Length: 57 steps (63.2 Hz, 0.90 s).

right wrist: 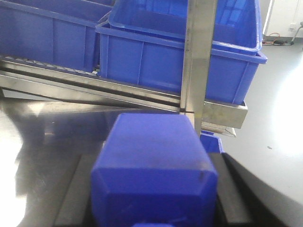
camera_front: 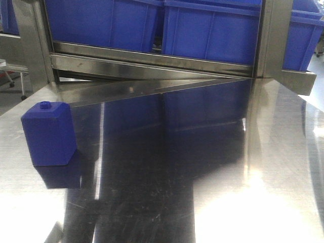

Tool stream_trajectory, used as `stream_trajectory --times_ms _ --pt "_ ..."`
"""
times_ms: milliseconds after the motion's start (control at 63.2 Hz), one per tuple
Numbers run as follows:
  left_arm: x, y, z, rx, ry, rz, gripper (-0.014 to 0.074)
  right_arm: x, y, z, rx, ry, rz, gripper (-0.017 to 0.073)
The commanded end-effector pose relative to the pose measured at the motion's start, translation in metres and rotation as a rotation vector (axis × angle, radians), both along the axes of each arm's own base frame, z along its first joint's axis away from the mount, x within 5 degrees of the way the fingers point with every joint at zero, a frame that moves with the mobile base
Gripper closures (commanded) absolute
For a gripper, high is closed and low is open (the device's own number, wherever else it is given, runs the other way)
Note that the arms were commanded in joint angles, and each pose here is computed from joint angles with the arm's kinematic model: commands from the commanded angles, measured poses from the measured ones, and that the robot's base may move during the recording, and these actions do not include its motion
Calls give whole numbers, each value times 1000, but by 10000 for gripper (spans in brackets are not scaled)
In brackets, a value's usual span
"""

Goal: Pick and sort blue part to right shelf
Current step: 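Move the left gripper above the remaining blue part, then lower the left gripper around the blue part and close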

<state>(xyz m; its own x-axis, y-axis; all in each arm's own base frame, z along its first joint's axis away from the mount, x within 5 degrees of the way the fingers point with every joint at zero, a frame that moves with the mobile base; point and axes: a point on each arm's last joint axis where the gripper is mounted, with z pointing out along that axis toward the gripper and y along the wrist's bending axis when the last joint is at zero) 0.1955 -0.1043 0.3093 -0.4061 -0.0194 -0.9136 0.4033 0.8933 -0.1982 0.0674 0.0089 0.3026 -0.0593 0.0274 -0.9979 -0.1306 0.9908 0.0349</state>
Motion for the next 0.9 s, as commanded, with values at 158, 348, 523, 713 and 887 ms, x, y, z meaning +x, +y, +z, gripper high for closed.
stream_trajectory --times_ms 158,348,523,713,887 --pt "43 -29 24 28 141 -34 15 -1 -1 18 7 -110 -7 95" --pt "60 -42 20 102 385 -47 15 -1 -1 18 7 -110 -7 95" --pt "73 -46 18 148 533 13 15 -1 -1 18 7 -110 -7 95" --pt "82 -42 17 195 665 156 15 -1 -1 18 7 -110 -7 95" --pt "86 -44 13 204 752 200 15 -1 -1 18 7 -110 -7 95"
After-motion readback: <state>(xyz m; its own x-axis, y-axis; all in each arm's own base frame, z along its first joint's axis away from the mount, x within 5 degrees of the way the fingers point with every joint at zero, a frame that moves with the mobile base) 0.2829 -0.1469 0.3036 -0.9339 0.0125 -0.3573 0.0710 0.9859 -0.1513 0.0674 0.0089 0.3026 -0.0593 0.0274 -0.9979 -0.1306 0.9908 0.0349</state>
